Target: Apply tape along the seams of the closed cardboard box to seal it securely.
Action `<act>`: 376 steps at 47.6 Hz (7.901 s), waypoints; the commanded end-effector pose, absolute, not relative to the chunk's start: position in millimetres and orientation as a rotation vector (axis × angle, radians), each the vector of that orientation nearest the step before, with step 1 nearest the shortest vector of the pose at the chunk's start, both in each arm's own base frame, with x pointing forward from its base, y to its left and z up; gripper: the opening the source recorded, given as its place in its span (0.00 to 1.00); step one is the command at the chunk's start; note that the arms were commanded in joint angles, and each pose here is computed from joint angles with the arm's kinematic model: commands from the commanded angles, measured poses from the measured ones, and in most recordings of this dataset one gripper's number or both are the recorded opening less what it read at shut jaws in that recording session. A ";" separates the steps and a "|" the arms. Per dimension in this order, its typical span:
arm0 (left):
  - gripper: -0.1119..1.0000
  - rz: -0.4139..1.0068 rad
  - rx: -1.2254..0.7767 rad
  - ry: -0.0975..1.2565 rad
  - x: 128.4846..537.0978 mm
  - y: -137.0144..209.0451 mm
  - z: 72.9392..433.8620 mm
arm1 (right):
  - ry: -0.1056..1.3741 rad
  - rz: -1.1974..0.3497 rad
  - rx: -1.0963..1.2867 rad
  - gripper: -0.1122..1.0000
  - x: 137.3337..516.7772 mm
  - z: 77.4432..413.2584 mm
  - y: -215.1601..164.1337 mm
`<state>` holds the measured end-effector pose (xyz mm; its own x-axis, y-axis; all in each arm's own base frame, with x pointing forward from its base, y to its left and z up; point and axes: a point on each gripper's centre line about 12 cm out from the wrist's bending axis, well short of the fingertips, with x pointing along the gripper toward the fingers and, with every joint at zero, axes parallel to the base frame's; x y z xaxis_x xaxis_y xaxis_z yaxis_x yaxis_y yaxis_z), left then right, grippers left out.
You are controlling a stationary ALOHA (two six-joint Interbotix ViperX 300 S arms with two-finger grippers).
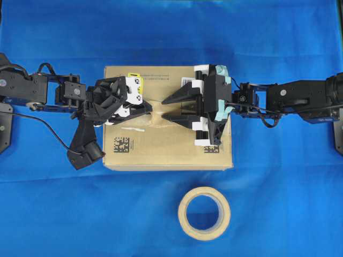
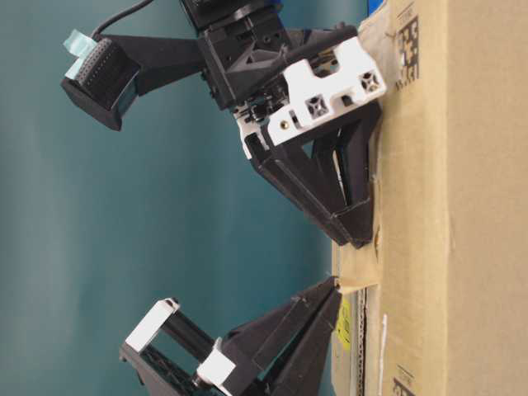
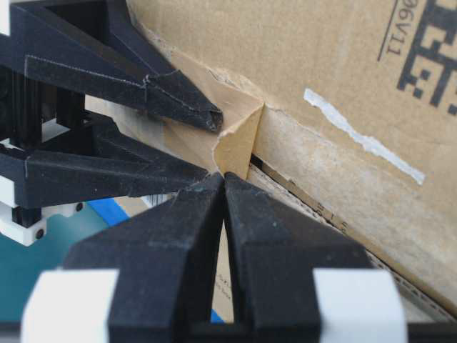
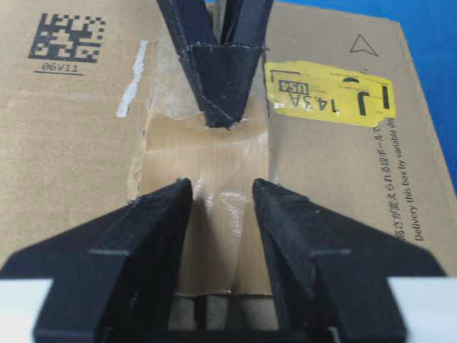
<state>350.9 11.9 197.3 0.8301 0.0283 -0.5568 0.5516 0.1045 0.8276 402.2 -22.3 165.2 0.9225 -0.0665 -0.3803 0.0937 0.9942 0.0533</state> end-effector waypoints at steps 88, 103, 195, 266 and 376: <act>0.53 -0.474 1.331 0.613 353.1 13.6 212.4 | 0.400 -0.069 0.072 0.49 394.7 167.0 -15.9; 0.53 -0.482 1.329 0.623 346.7 13.3 213.2 | 0.399 -0.069 0.072 0.49 394.8 167.1 -15.9; 0.11 -0.006 0.266 0.423 368.8 16.6 180.5 | 0.346 -0.083 0.073 0.10 417.7 176.4 -23.3; 0.11 -0.016 0.266 0.256 353.1 3.6 247.2 | 0.223 -0.091 0.094 0.10 354.3 231.7 -17.2; 0.11 -0.021 0.055 0.459 320.8 -6.5 155.7 | 0.453 -0.037 0.165 0.10 354.0 153.6 25.3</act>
<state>324.3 -1.6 150.6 0.8951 0.0067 -0.4457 0.0175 0.9986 0.0501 362.2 16.9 150.9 0.9003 -0.0230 -0.4347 0.0975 0.9839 0.1497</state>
